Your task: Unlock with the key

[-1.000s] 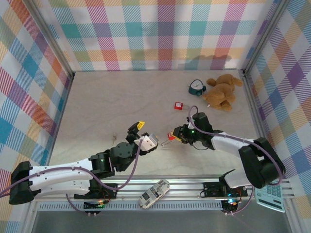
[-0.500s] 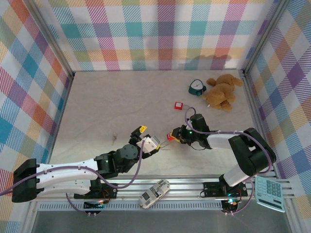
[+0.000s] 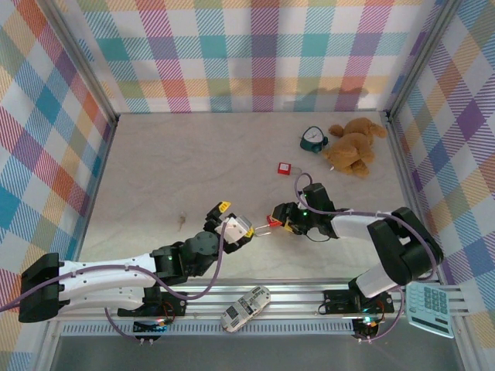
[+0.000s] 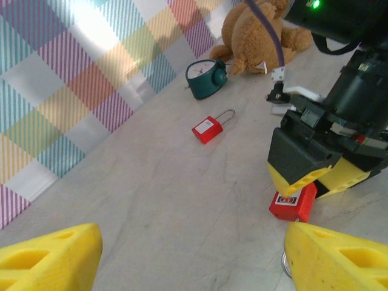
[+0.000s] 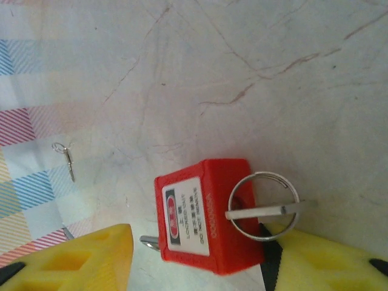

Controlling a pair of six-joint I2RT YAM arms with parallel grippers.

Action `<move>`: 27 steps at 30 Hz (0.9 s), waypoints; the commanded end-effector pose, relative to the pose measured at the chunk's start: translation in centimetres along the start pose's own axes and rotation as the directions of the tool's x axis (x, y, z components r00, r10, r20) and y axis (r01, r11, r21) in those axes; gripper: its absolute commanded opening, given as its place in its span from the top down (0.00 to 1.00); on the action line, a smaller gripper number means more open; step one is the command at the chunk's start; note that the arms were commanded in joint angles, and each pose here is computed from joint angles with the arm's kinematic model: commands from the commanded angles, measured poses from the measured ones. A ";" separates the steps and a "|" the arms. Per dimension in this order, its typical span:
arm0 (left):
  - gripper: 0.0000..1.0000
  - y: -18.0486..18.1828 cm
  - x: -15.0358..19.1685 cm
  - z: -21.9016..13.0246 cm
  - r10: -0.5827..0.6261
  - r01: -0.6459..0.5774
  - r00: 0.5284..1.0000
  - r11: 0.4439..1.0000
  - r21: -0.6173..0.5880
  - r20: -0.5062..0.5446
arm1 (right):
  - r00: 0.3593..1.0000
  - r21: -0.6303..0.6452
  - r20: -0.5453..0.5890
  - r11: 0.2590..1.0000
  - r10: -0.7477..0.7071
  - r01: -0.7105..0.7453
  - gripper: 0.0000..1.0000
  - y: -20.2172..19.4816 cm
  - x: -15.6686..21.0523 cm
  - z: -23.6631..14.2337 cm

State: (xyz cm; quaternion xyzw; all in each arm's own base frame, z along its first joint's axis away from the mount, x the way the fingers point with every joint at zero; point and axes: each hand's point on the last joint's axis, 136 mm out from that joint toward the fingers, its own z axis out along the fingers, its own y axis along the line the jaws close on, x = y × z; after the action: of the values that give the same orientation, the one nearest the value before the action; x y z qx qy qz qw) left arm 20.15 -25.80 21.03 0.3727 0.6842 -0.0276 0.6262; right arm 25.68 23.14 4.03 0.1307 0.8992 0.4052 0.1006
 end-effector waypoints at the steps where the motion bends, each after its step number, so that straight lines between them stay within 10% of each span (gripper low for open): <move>1: 0.21 1.2 -0.1 -0.7 -0.074 0.074 0.997 0.997 -0.037 0.016 | 0.999 0.064 0.017 0.997 -0.042 0.041 0.36 -0.2 -0.1 -1.7; 18: 0.02 8.4 3.1 -3.0 -0.285 0.272 0.957 0.841 -0.467 0.044 | 0.906 0.392 0.119 0.858 -0.406 0.333 0.26 4.3 -5.3 -10.4; 27: 0.01 9.5 5.0 -4.3 -0.404 0.358 0.914 0.785 -0.505 0.020 | 0.845 0.682 -0.173 0.558 -0.506 0.473 0.21 3.7 -13.3 -7.2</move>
State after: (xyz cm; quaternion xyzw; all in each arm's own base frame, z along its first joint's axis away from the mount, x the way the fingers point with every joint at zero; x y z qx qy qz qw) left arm 21.99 -15.88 21.10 0.1065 0.7466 0.0449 0.6551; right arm 36.24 18.79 14.89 -0.0267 0.9665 0.1052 0.2327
